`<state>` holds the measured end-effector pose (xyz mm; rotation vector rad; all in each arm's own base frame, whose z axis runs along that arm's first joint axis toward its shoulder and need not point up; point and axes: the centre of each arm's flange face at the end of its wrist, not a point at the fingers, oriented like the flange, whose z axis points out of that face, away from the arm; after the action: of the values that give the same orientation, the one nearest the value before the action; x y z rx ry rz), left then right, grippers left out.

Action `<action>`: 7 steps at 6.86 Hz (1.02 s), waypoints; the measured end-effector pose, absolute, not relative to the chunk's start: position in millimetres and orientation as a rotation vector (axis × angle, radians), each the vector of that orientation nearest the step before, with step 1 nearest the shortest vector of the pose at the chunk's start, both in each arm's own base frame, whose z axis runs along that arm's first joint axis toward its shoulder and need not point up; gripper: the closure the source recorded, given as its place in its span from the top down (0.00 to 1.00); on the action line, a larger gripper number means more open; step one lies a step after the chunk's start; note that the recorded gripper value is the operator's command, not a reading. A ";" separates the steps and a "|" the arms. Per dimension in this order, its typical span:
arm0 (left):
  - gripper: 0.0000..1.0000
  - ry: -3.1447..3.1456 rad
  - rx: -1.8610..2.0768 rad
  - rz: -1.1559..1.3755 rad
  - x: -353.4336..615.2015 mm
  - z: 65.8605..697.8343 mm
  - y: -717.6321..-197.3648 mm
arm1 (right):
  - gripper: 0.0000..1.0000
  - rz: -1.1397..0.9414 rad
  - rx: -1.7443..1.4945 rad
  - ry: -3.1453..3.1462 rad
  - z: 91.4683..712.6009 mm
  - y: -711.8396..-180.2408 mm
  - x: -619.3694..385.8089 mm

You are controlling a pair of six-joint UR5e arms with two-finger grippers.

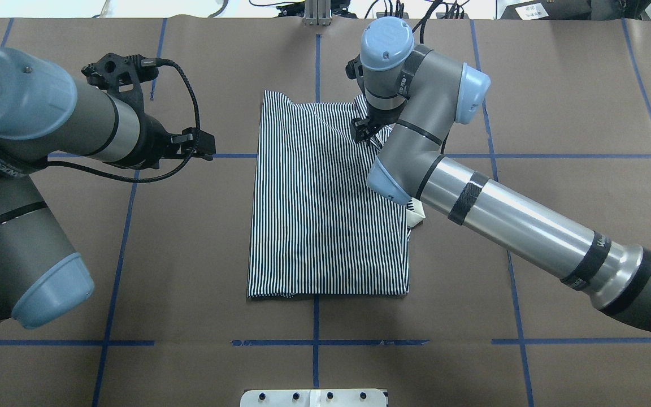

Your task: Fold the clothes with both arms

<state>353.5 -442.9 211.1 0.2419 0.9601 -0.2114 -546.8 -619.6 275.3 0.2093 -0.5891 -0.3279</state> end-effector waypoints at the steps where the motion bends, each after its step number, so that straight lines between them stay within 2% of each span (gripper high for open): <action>1: 1.00 0.967 0.247 -0.209 351.0 206.6 -440.7 | 1.00 -0.332 0.202 -0.591 273.4 -613.0 -557.6; 5: 1.00 0.981 0.250 -0.212 348.6 199.6 -437.7 | 1.00 -0.332 0.195 -0.549 290.6 -620.5 -558.5; 7: 1.00 0.987 0.249 -0.214 347.8 197.5 -436.6 | 1.00 -0.330 0.197 -0.494 320.7 -663.4 -515.0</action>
<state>347.8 -436.6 197.5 0.2494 0.9871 -0.2145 -515.0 -663.4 320.7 0.1970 -0.4938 -0.3303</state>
